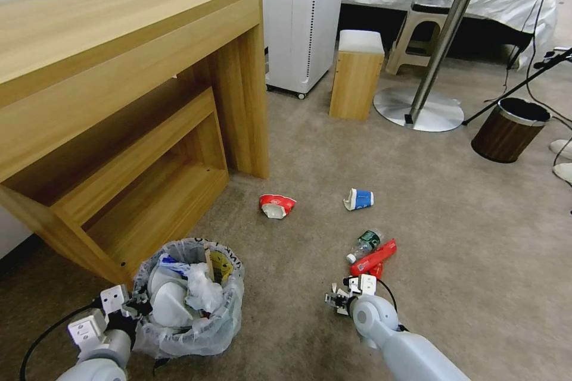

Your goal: Pick up the trash bin and place the garbage on the floor into it.

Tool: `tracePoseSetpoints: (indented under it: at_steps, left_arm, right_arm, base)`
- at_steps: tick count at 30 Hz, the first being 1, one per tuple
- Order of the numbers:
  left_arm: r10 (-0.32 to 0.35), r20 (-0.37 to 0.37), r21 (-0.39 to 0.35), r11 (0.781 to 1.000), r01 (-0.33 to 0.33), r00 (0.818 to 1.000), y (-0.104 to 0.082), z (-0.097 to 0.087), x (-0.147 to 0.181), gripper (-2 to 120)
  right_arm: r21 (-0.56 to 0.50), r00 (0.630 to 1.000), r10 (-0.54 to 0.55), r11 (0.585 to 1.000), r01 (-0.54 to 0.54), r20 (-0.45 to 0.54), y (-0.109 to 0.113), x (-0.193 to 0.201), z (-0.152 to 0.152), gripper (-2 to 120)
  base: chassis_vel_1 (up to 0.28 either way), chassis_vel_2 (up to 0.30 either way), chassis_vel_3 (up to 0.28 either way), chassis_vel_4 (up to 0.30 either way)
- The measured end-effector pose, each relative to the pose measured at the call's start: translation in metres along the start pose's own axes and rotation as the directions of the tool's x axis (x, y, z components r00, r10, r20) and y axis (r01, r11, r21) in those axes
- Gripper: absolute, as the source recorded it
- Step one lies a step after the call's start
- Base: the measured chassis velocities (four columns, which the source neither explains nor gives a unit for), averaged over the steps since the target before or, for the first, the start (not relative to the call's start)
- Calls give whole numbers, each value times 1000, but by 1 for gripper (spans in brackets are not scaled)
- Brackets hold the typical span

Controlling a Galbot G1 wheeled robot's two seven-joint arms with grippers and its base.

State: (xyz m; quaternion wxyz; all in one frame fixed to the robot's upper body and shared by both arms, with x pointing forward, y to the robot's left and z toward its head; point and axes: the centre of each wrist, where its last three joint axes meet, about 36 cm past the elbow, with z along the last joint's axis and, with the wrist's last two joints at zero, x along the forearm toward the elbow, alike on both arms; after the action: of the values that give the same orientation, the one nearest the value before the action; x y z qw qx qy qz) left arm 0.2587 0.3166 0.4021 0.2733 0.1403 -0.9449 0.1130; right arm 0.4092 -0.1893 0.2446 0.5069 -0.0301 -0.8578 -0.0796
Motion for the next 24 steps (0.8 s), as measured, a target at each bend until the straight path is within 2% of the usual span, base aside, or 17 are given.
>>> tracePoseSetpoints:
  at_steps: [4, 9, 10, 13, 15, 17, 19, 20, 23, 24]
  left_arm:
    - [1, 2, 0, 1000, -1, 1000, 0, 0, 2, 1]
    - [0, 5, -1, 1000, 0, 1000, 0, -1, 3, 1]
    - [0, 6, 0, 1000, 0, 1000, 0, -1, 3, 1]
    - [0, 6, 0, 1000, 0, 1000, 0, -1, 3, 1]
    - [0, 7, 2, 1000, 0, 1000, -1, 0, 3, 1]
    - [0, 7, 1, 1000, 0, 1000, -1, 0, 3, 1]
    - [0, 7, 0, 1000, 0, 1000, -2, 0, 3, 1]
    - [0, 7, 0, 1000, 0, 1000, -2, 0, 3, 1]
    - [0, 8, -1, 1000, 0, 1000, -2, 1, 3, 1]
    - [0, 8, -1, 1000, 0, 1000, -2, 1, 3, 1]
  right_arm:
    - [3, 1000, -3, 1000, 3, -5, 6, -3, 7, 100]
    - [10, 1000, 1, 1000, -1, -2, 9, -5, 15, 92]
    - [13, 1000, 2, 1000, -2, 0, 9, -5, 18, 84]
    - [14, 1000, 7, 1000, -7, 5, 8, -5, 21, 78]
    - [21, 1000, 14, 1000, -14, 14, 5, -4, 24, 65]
    - [22, 1000, 15, 1000, -15, 16, 4, -4, 24, 63]
    - [28, 999, 20, 999, -21, 28, 0, -4, 25, 51]
    - [28, 999, 20, 999, -21, 28, 0, -4, 25, 51]
    - [37, 999, 29, 999, -30, 38, -5, -4, 26, 37]
    - [37, 999, 29, 999, -30, 38, -5, -4, 26, 37]
  base:
    - [0, 0, 0, 0]
    - [0, 0, 0, 0]
    - [0, 0, 0, 0]
    - [0, 0, 0, 0]
    - [0, 0, 0, 0]
    - [0, 0, 0, 0]
    - [0, 0, 0, 0]
    - [0, 0, 0, 0]
    - [0, 0, 0, 0]
    - [0, 0, 0, 0]
